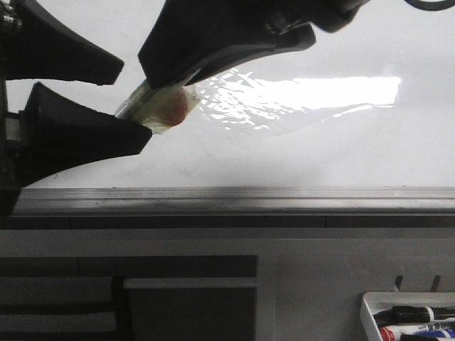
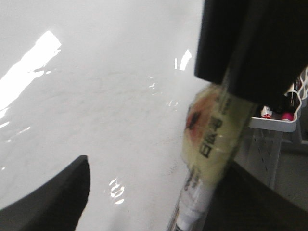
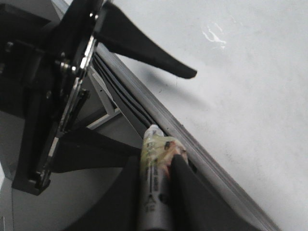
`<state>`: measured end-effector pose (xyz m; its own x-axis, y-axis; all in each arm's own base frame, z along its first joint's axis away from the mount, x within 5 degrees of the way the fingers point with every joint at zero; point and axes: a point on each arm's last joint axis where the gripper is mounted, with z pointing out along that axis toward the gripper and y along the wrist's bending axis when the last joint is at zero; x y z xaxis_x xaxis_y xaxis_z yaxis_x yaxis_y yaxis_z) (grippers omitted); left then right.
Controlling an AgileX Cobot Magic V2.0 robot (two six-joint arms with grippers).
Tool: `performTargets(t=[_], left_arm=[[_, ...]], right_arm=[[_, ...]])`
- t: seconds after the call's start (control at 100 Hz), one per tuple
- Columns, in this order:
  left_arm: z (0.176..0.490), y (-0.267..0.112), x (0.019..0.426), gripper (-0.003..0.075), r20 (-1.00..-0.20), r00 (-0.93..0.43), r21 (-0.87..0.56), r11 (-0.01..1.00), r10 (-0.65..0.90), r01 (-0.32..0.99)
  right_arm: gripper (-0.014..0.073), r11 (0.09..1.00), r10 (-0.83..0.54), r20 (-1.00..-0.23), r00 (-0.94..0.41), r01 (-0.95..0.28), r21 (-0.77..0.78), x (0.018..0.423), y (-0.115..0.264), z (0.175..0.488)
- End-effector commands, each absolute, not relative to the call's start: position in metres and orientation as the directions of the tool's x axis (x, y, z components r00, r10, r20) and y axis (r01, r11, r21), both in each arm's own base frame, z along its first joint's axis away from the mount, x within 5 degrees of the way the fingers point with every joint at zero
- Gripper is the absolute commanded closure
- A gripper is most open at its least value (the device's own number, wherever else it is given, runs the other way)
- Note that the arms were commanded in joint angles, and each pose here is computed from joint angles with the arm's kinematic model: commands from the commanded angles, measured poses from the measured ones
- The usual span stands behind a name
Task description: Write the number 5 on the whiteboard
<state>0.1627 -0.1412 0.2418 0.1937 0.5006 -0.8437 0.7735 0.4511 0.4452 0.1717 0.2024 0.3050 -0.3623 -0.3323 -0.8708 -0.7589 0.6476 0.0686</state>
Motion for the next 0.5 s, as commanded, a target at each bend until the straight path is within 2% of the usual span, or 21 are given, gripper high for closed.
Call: performTargets(t=[0.0,0.11,0.28,0.49], left_arm=[[0.263,-0.14,0.163,0.0171,-0.903,0.167,0.376,0.543,0.395,0.751],[0.269,-0.13,0.157,0.0193,-0.917,0.117,0.34,0.592,0.382,0.731],[0.274,-0.116,0.137,0.0195,-0.924,0.162,0.353,0.611,0.347,0.708],[0.27,-0.105,0.125,0.0195,-0.956,0.116,0.272,0.665,0.27,0.696]], right_arm=[[0.065,0.659,-0.259,-0.909,-0.326,-0.748,0.081,0.175,0.201,0.324],[0.065,0.685,-0.238,-0.903,-0.357,-0.721,0.105,0.183,0.196,0.331],[0.065,0.712,-0.196,-0.921,-0.337,-0.694,0.102,0.196,0.188,0.358],[0.065,0.743,-0.185,-0.923,-0.338,-0.663,0.093,0.221,0.188,0.381]])
